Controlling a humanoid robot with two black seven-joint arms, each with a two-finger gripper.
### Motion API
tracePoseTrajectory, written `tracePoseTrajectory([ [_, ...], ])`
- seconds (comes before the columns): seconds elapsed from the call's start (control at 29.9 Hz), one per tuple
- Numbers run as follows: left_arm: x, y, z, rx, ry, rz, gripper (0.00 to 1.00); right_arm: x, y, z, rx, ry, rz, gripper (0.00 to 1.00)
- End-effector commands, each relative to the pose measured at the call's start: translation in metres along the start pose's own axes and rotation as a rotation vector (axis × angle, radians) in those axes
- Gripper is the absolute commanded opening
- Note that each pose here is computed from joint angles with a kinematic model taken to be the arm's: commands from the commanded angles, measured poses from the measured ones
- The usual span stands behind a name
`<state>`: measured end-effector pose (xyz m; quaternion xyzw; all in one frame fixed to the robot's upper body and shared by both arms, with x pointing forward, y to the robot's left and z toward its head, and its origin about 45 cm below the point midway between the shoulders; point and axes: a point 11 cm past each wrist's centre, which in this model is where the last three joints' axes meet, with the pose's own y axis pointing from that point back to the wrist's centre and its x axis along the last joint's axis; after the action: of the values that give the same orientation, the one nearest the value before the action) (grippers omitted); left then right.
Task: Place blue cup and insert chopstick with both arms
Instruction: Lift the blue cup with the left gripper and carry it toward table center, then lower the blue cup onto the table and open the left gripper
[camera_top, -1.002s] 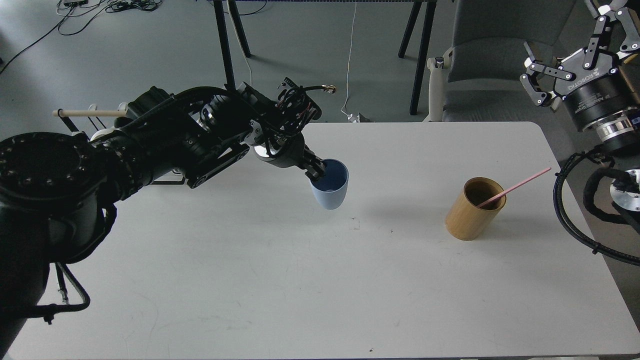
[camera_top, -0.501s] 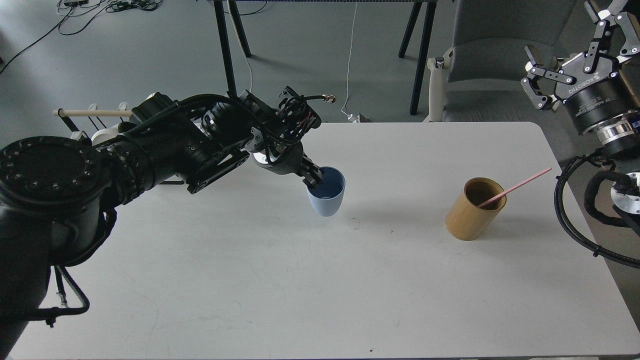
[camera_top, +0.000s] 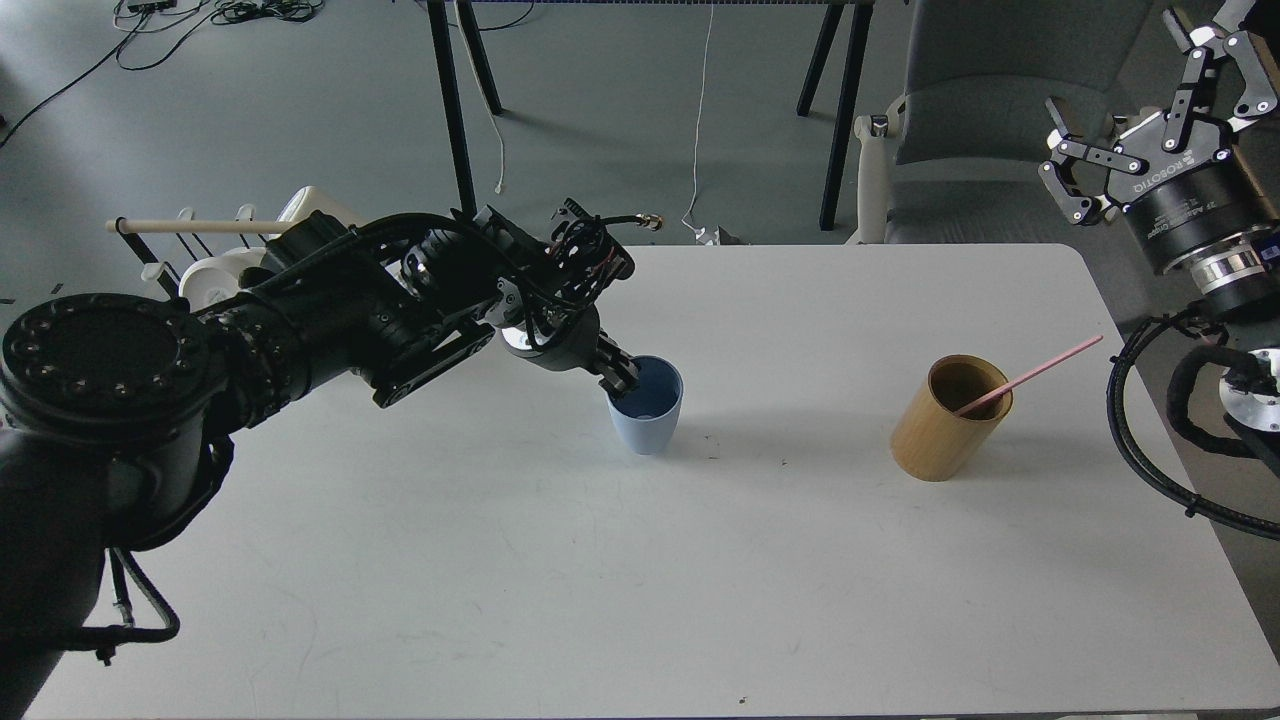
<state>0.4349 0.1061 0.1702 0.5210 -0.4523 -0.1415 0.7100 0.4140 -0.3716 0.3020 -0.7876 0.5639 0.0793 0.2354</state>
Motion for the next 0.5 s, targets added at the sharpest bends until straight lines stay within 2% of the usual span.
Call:
tracePoseTrajectory([
  [0.0, -0.0023, -0.0016, 0.0010, -0.004, 0.003, -0.003, 0.13, 0.0000, 0.0002, 0.0005, -0.002, 0.000, 0.000, 0.96],
  [0.27, -0.0019, -0.0023, 0.0032, -0.014, 0.010, 0.002, 0.23, -0.0002, 0.0006, 0.0010, -0.003, -0.001, 0.000, 0.96],
  [0.37, 0.0015, -0.0014, 0.0048, -0.026, 0.026, 0.017, 0.33, -0.0002, 0.0006, 0.0010, -0.003, -0.001, 0.000, 0.96],
  [0.47, 0.0047, -0.0007, 0.0071, -0.047, 0.061, 0.038, 0.52, -0.0003, 0.0006, 0.0010, -0.003, -0.002, -0.002, 0.96],
])
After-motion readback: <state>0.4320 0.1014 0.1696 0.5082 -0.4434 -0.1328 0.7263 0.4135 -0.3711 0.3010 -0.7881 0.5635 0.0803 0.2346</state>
